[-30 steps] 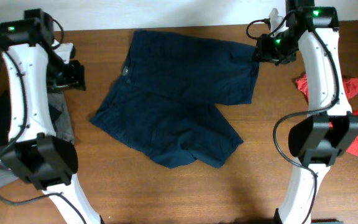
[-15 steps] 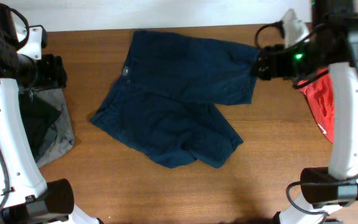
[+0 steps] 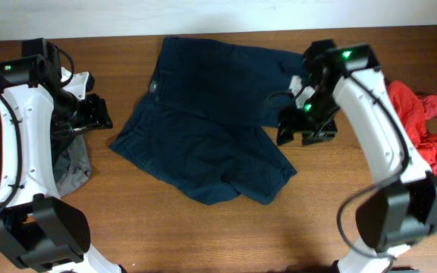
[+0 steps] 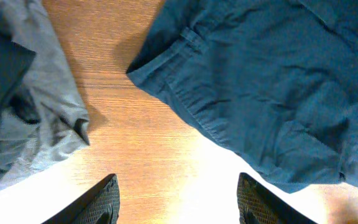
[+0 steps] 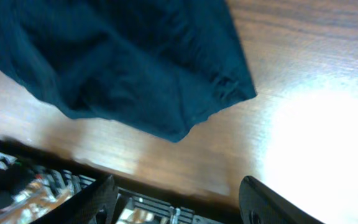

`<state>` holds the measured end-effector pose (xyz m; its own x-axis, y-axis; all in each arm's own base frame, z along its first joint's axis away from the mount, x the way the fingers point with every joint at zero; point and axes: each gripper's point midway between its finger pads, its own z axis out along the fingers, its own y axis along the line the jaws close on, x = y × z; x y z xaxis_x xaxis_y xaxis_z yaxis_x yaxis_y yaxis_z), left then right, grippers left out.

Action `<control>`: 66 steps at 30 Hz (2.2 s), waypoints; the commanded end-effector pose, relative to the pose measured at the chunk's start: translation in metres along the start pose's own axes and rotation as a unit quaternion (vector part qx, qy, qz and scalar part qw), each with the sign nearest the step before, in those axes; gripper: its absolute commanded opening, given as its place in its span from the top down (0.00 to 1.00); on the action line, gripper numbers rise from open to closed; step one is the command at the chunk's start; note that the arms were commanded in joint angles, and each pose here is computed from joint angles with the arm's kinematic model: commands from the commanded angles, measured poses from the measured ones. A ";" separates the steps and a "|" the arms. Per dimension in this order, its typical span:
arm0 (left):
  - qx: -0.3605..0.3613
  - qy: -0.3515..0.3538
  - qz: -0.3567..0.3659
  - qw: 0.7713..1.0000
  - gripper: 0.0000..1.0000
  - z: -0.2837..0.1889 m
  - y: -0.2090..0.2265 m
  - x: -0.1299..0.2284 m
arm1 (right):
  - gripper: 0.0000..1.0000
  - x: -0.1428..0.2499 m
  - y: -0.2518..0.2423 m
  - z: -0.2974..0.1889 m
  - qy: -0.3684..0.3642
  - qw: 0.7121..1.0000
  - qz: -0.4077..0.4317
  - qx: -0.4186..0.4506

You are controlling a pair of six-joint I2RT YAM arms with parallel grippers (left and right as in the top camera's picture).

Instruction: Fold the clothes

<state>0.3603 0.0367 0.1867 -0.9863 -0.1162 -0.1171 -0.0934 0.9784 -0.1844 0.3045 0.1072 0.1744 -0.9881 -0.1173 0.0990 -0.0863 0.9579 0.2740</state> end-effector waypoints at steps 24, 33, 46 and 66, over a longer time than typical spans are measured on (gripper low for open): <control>-0.008 -0.031 0.078 0.996 0.28 0.062 -0.026 -0.011 | 0.19 0.037 -0.049 0.114 -0.080 0.984 0.149 0.051; 0.011 -0.035 0.079 0.996 0.53 0.123 -0.022 0.002 | 0.43 0.009 -0.052 0.154 -0.069 0.986 0.150 0.036; 0.017 -0.043 0.081 0.996 0.56 0.163 -0.018 0.017 | 0.41 0.006 -0.064 0.157 -0.087 0.981 0.161 0.063; 0.017 -0.048 0.082 0.995 0.57 0.167 -0.017 0.017 | 0.96 -0.005 -0.079 0.077 -0.131 0.973 0.148 0.119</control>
<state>0.3674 -0.0076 0.0185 -0.9749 0.0160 -0.2222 0.0568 0.9824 -0.1782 0.2760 0.0672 0.0353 -0.9716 0.2326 0.0428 0.2349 0.9703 0.0585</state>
